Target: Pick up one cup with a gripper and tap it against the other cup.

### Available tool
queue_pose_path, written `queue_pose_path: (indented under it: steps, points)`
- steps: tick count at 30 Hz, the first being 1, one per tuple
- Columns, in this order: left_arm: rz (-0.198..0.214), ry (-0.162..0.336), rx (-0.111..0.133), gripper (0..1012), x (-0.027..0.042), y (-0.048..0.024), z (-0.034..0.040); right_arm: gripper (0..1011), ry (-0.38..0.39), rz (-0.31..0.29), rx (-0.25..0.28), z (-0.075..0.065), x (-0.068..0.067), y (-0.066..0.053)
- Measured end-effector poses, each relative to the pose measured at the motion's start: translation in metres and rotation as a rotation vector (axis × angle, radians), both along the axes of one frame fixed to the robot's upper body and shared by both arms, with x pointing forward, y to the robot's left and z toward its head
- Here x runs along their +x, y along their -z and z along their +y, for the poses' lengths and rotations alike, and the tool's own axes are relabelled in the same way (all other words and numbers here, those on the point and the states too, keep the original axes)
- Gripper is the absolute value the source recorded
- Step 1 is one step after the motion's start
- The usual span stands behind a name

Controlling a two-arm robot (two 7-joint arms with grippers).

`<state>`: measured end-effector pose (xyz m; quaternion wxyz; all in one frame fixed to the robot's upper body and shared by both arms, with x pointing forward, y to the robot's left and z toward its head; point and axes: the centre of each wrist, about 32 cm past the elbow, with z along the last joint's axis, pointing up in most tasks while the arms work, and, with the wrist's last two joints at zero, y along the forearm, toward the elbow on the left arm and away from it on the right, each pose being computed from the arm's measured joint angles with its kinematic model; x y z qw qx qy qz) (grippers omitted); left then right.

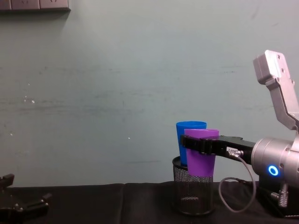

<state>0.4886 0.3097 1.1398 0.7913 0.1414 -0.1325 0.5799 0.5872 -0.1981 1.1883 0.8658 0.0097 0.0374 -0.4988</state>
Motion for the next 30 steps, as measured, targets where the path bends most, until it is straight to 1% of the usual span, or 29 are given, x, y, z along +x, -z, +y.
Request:
queue_pose_path:
  steps: [30]
  points:
    - [0.000, 0.000, 0.000, 1000, 0.0000, 0.0000, 0.0000, 732, 0.000, -0.002, 0.000, -0.0002, -0.0004, 0.0000]
